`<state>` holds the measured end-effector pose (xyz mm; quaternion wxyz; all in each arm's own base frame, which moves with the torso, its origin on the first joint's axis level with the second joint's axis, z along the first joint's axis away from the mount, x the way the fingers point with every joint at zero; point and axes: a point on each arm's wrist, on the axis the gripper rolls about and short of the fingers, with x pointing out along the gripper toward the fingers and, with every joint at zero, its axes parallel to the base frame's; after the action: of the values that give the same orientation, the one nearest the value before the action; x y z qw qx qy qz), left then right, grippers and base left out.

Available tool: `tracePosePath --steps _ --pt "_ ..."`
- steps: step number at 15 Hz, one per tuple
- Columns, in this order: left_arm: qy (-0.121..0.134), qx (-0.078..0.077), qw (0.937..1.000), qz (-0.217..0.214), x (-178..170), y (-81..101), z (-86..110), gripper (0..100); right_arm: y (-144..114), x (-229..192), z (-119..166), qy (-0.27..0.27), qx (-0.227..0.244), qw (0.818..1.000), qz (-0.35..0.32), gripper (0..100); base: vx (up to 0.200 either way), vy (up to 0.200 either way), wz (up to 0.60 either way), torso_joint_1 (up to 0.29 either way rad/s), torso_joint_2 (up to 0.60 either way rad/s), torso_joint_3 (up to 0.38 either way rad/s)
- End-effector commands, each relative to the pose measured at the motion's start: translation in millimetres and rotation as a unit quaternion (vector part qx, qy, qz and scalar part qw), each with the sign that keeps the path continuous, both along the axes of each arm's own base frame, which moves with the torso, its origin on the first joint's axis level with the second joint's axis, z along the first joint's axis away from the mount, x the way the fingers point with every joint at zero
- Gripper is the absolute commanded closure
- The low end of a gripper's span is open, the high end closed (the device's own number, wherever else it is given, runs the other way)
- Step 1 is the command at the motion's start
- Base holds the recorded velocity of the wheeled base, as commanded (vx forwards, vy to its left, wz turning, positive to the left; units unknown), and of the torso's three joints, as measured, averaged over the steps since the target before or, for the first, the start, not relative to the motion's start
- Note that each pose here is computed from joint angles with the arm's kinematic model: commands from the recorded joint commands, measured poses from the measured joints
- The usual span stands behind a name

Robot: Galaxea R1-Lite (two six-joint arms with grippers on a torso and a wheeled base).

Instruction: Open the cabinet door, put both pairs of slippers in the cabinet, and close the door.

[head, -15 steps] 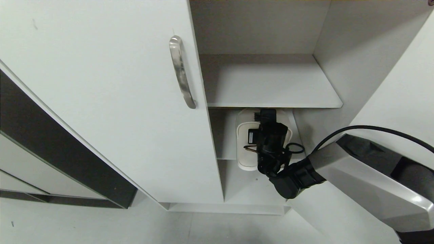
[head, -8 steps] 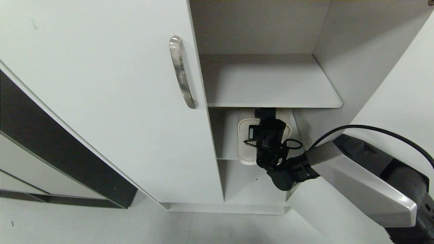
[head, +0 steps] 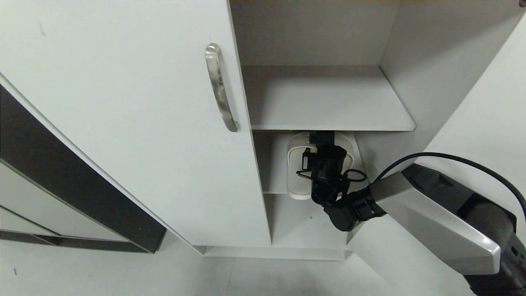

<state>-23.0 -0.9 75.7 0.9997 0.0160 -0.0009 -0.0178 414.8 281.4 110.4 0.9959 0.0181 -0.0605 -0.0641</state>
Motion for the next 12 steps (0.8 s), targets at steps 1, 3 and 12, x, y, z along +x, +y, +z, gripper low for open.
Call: tracePosePath --steps 1,3,12 --pt "0.001 0.0 1.0 0.0 0 0.0 0.0 100 2 -3 -1 0.002 -0.001 1.0 0.002 0 0.0 0.0 0.0 0.0 0.0 0.0" --pt "0.001 -0.001 1.0 0.0 0 0.0 0.0 100 3 -17 4 0.011 -0.007 1.0 0.01 0 0.0 0.0 0.0 0.0 0.0 0.0" --pt "0.001 -0.001 1.0 0.0 0 0.0 0.0 100 -13 -110 7 0.018 -0.014 0.998 0.06 100 0.0 0.0 0.0 0.0 0.0 0.0"
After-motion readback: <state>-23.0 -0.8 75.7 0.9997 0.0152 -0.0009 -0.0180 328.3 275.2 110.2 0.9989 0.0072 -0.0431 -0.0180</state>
